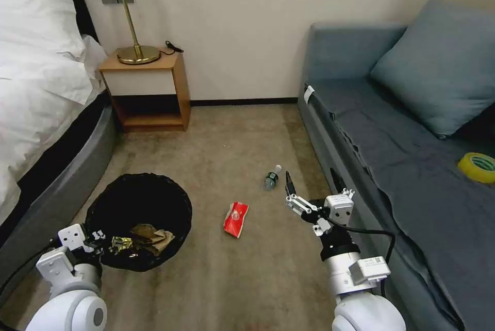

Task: Pick up the trash bin, then pick up the garbage on the floor and place it into the trash bin.

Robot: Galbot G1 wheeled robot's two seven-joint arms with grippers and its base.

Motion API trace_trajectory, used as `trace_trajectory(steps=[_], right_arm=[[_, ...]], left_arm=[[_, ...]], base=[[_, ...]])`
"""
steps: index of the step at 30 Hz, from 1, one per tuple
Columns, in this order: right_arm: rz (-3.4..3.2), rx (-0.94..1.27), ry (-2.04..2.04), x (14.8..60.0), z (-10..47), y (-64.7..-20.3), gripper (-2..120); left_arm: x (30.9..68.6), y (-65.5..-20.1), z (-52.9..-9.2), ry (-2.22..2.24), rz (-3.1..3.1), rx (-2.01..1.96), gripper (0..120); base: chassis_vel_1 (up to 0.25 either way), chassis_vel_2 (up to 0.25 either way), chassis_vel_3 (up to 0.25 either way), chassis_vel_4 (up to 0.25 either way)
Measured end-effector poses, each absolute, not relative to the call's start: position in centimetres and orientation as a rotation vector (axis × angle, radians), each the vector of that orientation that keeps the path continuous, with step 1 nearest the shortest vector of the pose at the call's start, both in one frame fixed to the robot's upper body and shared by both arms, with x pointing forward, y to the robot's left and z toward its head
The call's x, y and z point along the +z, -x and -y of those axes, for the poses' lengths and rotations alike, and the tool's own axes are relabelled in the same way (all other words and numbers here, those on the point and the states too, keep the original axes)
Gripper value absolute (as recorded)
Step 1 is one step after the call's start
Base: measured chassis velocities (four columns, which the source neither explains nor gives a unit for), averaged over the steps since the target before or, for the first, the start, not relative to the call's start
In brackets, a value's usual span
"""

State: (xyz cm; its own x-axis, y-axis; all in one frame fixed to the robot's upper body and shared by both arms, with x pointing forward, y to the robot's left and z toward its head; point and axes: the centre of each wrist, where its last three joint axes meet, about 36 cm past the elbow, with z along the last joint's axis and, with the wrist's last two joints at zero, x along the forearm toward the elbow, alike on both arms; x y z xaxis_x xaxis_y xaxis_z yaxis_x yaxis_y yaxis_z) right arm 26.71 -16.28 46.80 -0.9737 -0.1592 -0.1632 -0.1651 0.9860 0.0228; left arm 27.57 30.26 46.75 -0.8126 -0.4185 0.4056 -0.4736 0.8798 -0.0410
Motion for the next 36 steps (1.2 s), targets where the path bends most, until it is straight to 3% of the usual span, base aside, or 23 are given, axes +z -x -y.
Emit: trace_trajectory(steps=[10,19,29,36], right_arm=[[-2.948,0.014,0.262,46.8,17.2,-27.4,100],[-3.040,0.116,0.419,47.1,16.9,-29.7,100],[-3.522,0.179,0.693,47.6,13.2,-40.2,100],[-3.750,0.100,0.760,44.7,7.4,-43.0,100]], left_arm=[[47.0,-27.8,-30.3,-0.661,2.668,0.201,2],[47.0,-27.7,-30.1,-0.660,2.664,0.191,2],[47.3,-27.7,-30.7,-0.697,2.667,0.189,2],[46.9,-27.5,-31.4,-0.725,2.654,0.203,2]], base=[[-0.156,0.141,0.146,-0.154],[-0.005,0.005,0.007,-0.009],[0.000,0.000,0.000,0.000],[0.000,0.000,0.000,0.000]])
